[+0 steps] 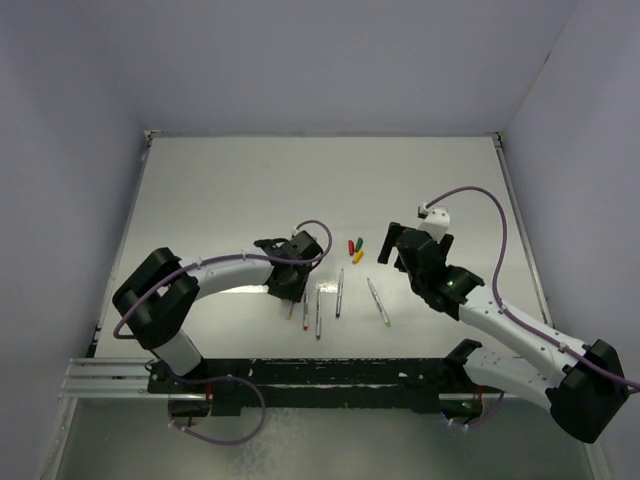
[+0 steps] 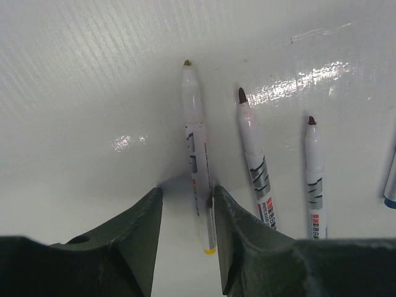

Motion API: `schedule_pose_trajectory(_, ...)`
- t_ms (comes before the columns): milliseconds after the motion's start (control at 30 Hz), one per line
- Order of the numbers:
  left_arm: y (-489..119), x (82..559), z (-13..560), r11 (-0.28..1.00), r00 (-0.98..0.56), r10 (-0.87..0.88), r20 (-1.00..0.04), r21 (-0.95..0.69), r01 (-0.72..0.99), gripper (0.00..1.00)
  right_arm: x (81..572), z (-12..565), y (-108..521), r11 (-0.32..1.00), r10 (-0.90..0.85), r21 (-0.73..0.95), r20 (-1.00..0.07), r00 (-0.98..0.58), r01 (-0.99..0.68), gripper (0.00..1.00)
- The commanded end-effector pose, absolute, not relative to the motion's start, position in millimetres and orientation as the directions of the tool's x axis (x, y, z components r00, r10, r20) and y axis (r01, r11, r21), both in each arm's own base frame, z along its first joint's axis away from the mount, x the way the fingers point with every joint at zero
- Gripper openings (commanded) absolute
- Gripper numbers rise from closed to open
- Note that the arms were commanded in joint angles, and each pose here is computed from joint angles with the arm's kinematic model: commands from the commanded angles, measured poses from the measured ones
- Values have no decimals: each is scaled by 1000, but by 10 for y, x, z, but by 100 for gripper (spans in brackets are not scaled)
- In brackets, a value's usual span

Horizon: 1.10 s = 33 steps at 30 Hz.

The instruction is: Insert the pens into the pen caps

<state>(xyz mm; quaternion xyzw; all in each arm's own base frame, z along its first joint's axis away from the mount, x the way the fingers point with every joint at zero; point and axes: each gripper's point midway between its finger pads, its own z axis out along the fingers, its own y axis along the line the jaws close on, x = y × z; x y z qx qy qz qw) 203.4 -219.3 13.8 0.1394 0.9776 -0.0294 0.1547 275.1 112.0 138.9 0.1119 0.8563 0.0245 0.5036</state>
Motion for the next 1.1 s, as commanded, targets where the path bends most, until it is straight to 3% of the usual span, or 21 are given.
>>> schedule_pose_trajectory(0, -2221, 2132, 122, 958, -908, 258, -331, -35, 285, 42, 2773, 1496, 1052, 963, 250, 177, -872, -421, 205, 100)
schedule_pose_trajectory(533, -2120, 1903, -215, 965, -940, 232, -251, -62, 255, 31, 2751, 1511, 1022, 961, 251, 172, -870, -424, 217, 99)
schedule_pose_trajectory(1067, -1913, 1643, -233, 975, -965, 216, -149, -25, 222, 28, 2791, 1574, 1019, 958, 255, 170, -874, -414, 231, 99)
